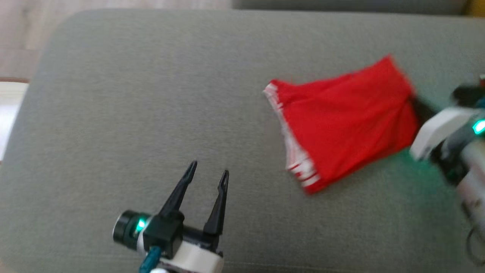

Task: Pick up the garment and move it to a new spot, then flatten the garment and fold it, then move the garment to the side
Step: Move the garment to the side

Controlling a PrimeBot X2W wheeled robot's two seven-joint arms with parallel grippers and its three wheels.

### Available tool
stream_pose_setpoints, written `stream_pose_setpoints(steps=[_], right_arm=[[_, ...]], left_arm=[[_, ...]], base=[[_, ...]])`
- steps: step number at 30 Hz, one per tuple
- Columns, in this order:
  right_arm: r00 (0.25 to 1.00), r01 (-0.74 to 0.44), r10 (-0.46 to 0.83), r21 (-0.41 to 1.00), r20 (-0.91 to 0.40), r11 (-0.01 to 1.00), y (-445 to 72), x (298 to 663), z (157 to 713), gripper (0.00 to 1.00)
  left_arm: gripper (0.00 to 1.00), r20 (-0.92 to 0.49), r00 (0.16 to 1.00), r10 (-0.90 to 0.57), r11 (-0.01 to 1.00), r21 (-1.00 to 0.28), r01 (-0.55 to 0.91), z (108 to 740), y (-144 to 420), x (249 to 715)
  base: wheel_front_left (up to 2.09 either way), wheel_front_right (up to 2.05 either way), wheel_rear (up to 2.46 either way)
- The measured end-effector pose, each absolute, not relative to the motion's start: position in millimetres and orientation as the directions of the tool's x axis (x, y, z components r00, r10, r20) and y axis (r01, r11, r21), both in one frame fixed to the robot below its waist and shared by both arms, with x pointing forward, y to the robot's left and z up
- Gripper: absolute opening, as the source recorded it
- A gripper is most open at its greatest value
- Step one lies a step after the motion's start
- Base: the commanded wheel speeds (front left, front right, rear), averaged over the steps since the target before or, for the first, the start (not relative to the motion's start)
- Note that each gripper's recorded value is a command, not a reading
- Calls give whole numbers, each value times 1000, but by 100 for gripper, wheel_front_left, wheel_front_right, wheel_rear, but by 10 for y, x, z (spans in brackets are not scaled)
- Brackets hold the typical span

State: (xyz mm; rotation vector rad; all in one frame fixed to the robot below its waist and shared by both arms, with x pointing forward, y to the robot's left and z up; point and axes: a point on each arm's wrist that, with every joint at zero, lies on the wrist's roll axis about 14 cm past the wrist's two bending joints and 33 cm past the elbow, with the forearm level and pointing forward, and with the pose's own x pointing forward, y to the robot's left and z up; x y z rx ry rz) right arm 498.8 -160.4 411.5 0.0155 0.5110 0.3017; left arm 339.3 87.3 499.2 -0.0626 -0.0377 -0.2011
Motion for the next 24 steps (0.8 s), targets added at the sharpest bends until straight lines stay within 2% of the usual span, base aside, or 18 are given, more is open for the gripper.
stream_pose_setpoints(steps=[4, 11, 24], right_arm=[[881, -204, 201, 39, -428, 978, -2038, 5250, 4363, 0], [921, -74, 37, -82, -387, 994, -2851, 5425, 4651, 0], [910, 92, -166, -205, -380, 975, -3795, 5446, 4971, 0]], left_arm=[[100, 55, 963, -262, 961, -72, 266, 4992, 685, 3584], [100, 58, 933, -356, 928, -94, 360, 4919, 368, 3839], [100, 35, 895, -444, 884, -145, 444, 4717, 30, 4065]], base=[[0, 0, 0], [0, 0, 0], [0, 0, 0]])
